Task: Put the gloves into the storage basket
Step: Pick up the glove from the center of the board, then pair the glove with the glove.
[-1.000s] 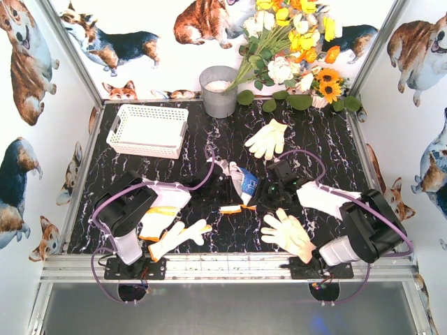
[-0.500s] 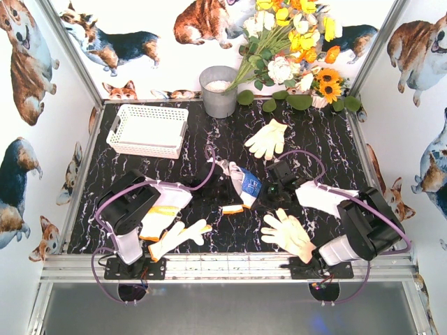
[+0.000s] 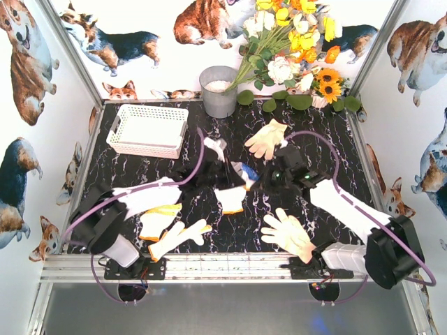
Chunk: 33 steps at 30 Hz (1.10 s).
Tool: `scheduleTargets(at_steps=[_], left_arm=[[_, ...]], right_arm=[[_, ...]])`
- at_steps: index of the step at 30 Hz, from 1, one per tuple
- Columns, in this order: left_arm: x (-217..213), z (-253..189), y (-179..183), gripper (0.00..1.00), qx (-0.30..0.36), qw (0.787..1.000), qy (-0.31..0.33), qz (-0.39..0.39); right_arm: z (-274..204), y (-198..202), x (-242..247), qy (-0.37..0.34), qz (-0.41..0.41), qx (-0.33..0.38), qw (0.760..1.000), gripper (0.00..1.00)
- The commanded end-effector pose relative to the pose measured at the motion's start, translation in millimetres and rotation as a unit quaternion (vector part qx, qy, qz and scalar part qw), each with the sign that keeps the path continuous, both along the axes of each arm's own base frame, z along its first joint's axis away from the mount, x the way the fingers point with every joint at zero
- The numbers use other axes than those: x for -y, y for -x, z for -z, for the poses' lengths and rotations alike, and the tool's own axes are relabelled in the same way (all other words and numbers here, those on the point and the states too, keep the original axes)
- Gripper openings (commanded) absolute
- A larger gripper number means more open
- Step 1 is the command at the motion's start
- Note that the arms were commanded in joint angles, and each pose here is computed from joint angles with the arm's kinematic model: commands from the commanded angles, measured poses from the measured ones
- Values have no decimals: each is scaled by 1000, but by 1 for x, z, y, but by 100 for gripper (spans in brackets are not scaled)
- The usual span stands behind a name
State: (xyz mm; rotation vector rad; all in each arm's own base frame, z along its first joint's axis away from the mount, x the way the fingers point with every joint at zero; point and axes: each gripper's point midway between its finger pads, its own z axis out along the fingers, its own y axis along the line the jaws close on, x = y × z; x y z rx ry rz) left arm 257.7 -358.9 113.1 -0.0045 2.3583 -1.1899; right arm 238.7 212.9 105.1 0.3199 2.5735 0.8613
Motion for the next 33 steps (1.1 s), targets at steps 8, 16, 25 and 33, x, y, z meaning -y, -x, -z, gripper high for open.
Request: scheduleTargets(at_steps=[8, 16, 25, 33], left_arm=[[-29, -97, -44, 0, 93, 993, 32, -72], [-52, -122, -88, 0, 127, 985, 43, -112], [-78, -131, -143, 0, 164, 977, 15, -139], [-92, -119, -198, 0, 186, 972, -20, -145]], right_arm=[[-114, -58, -14, -30, -1, 166, 986, 0], [-145, -109, -28, -18, -13, 221, 975, 0], [-150, -173, -46, -7, -26, 266, 964, 0], [-140, -229, -56, 18, -35, 302, 952, 0]])
